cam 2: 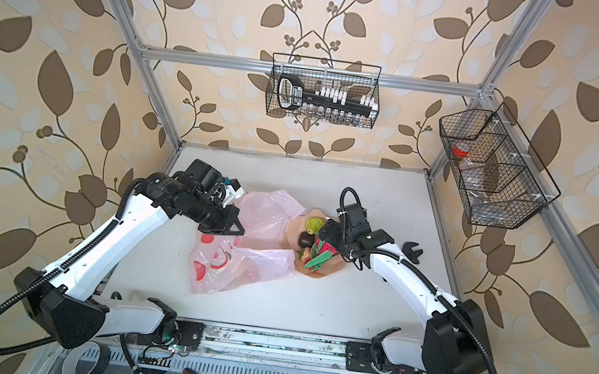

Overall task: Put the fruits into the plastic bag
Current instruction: 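Lift the red dragon fruit off the plate with the right gripper, then carry the dragon fruit over to the bag held by the left gripper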

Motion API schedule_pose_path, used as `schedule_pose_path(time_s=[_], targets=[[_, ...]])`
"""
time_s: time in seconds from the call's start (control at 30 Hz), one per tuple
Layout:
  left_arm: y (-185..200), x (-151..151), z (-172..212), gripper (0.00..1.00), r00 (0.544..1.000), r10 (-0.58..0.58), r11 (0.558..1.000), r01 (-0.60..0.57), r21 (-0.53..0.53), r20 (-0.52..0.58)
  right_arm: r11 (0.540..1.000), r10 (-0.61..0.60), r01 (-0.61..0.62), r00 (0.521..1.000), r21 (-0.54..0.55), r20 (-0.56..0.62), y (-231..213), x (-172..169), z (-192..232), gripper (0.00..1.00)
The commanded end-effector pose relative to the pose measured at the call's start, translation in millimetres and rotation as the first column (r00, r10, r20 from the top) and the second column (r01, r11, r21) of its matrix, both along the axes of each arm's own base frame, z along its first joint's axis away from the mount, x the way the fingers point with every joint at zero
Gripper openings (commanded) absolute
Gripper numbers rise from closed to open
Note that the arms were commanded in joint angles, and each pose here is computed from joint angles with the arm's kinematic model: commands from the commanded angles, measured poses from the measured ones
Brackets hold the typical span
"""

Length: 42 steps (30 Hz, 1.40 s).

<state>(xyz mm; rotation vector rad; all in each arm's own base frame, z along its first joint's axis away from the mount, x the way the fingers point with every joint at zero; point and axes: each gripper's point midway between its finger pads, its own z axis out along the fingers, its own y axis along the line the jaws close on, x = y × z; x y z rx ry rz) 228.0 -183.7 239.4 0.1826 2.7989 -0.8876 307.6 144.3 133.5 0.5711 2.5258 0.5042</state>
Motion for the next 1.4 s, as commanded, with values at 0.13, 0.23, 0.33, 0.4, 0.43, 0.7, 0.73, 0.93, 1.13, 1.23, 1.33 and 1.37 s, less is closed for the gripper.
schedule_pose_path(time_s=[0.13,0.23,0.33,0.4,0.43,0.7,0.73,0.93,1.13,1.23,1.33,1.37], targets=[[-7.1,-1.6,6.9,0.01,0.999,-0.044,0.999,0.044,-0.027,0.013,1.000,-0.019,0.019,0.994,0.002,0.104,-13.8,-4.6,45.9,0.49],[-7.9,-1.3,9.2,0.01,0.999,-0.047,0.998,0.048,-0.033,0.018,0.999,-0.030,0.027,0.988,0.021,0.153,-15.6,-4.4,61.2,0.49],[-7.9,-1.5,10.9,0.01,0.998,-0.052,0.998,0.052,-0.033,0.023,0.997,-0.024,0.007,0.969,0.071,0.246,-7.2,2.5,84.6,0.48],[-8.1,-1.9,12.4,0.01,0.998,-0.053,0.998,0.054,-0.036,0.023,0.996,-0.007,-0.021,0.950,0.086,0.313,1.2,8.7,104.0,0.48],[-8.4,-2.6,12.8,0.01,0.998,-0.056,0.998,0.056,-0.038,0.023,0.995,0.002,-0.034,0.940,0.089,0.341,5.6,11.4,112.5,0.48],[-8.3,-5.4,15.0,0.01,0.998,-0.062,0.997,0.063,-0.045,0.027,0.981,0.085,-0.171,0.793,0.087,0.604,67.4,27.3,189.1,0.48],[-8.1,-6.1,14.5,0.01,0.998,-0.063,0.997,0.064,-0.044,0.024,0.980,0.089,-0.181,0.769,0.083,0.633,74.0,28.1,195.9,0.48],[-8.8,-8.3,17.6,0.00,0.997,-0.069,0.996,0.070,-0.052,0.026,0.976,0.120,-0.213,0.703,0.047,0.701,108.7,28.8,199.7,0.46],[-10.0,-8.9,19.0,0.01,0.997,-0.070,0.995,0.072,-0.063,0.023,0.974,0.144,-0.224,0.687,0.019,0.712,123.5,22.2,189.3,0.45],[-13.2,-7.2,22.6,0.00,0.997,-0.067,0.994,0.069,-0.082,0.023,0.969,0.163,-0.246,0.679,0.012,0.715,130.5,10.1,182.9,0.45],[-15.1,-3.7,29.4,0.01,0.998,-0.064,0.994,0.066,-0.091,0.030,0.965,0.176,-0.260,0.685,0.012,0.707,132.1,-4.6,171.5,0.44],[-16.0,-2.6,32.4,0.00,0.997,-0.065,0.993,0.068,-0.095,0.036,0.962,0.178,-0.271,0.690,0.022,0.702,133.1,-9.4,166.4,0.44]])
